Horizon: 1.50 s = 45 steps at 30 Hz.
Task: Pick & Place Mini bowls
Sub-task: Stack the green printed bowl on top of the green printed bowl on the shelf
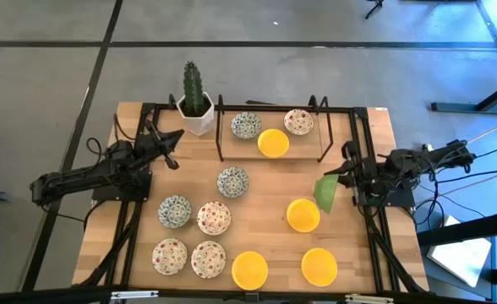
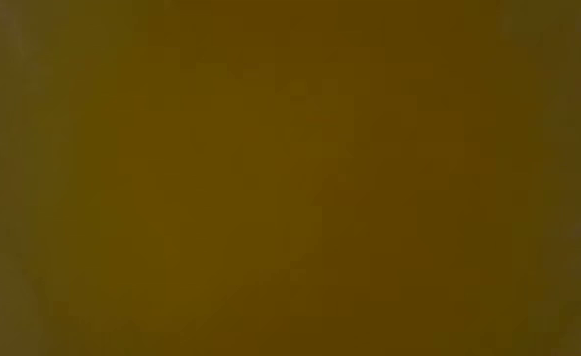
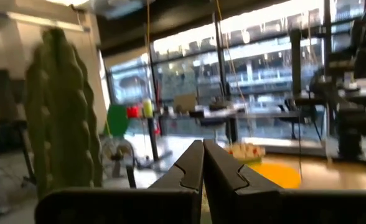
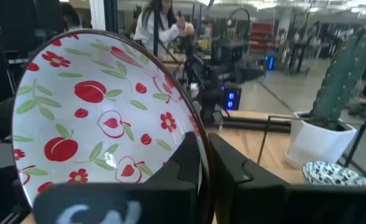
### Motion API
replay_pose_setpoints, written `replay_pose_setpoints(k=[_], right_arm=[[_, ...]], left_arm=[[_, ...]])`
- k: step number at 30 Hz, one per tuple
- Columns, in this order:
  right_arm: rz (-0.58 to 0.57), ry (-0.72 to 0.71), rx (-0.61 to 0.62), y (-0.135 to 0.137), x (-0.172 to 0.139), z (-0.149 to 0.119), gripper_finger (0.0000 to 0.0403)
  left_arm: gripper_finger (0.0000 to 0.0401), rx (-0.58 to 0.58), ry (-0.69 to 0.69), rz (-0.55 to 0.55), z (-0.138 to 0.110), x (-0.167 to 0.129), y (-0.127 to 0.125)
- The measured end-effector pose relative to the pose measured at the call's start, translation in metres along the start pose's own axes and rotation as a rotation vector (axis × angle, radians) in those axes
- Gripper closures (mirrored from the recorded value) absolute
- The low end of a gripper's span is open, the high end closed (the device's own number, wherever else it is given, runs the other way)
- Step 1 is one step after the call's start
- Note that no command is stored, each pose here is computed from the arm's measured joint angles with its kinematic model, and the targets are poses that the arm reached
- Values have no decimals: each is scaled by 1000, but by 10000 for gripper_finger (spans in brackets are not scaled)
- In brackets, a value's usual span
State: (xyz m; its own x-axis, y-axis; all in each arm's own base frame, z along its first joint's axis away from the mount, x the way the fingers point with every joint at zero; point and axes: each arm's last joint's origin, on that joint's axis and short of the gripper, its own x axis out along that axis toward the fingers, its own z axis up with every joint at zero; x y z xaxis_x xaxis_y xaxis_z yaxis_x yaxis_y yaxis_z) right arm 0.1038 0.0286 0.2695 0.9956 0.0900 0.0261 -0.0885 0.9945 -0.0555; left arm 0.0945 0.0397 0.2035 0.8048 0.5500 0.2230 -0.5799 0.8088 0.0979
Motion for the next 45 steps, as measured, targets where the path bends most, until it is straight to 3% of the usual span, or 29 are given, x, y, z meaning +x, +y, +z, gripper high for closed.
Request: replay_pose_setpoints(k=[4,10,18,28,36,45], right_arm=[[-56,-36,-30,1,6,-20,386],[-185,-25,-62,-1,8,-34,386],[-227,-84,-61,-7,6,-9,386],[-265,21,-111,-13,19,36,386],[-272,106,-178,-12,42,38,386],[-289,166,-171,-14,58,30,381]], left_arm=[[394,10,72,-12,-7,0,-1],[395,-26,69,-12,-7,0,-1],[395,-13,63,-12,-6,0,-1],[397,-16,43,-9,-4,0,-1],[393,-9,40,-8,-4,0,-1],[396,-10,66,-12,-7,0,-1]])
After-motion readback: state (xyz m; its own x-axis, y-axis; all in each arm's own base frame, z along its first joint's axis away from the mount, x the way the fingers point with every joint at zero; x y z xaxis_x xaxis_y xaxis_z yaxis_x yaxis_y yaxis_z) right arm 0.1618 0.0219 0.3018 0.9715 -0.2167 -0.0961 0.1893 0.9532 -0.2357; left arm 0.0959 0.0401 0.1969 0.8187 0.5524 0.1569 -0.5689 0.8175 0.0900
